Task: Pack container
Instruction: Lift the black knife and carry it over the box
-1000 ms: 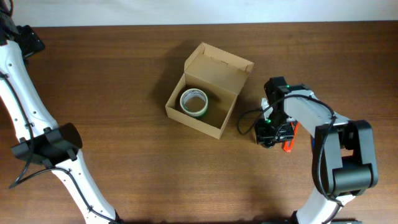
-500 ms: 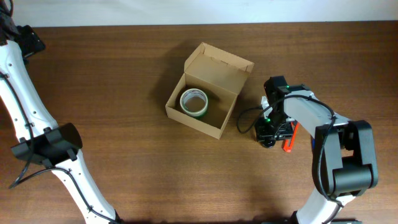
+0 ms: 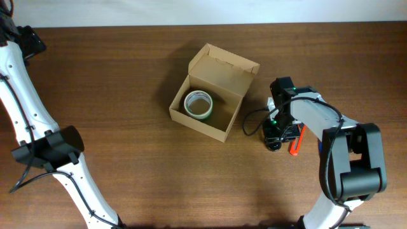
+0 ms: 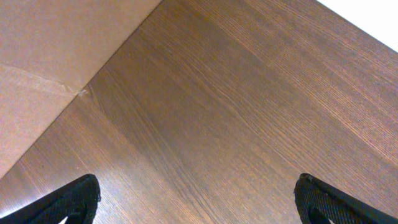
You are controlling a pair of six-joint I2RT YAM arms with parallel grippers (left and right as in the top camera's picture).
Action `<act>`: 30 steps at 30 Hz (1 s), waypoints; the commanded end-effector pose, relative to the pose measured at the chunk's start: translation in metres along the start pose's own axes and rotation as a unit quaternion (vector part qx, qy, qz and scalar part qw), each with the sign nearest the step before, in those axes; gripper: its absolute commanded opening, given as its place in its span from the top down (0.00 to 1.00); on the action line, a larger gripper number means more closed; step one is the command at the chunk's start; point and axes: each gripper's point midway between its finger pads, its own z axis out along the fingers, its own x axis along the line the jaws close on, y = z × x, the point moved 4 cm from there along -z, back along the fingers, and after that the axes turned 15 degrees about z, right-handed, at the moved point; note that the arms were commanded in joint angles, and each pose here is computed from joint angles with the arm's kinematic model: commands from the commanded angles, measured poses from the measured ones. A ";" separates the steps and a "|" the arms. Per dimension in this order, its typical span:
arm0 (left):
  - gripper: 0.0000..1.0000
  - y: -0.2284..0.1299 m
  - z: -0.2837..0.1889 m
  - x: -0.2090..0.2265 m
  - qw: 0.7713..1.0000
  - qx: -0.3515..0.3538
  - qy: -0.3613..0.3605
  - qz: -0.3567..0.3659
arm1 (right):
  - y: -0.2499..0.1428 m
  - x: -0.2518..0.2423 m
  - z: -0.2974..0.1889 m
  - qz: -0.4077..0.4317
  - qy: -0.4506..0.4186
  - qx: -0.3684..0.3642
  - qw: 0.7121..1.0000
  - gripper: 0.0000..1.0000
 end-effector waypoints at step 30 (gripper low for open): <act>0.00 0.000 -0.008 0.002 1.000 -0.005 -0.002 0.000 | 0.065 0.077 -0.254 -0.054 0.094 -0.238 0.965 0.63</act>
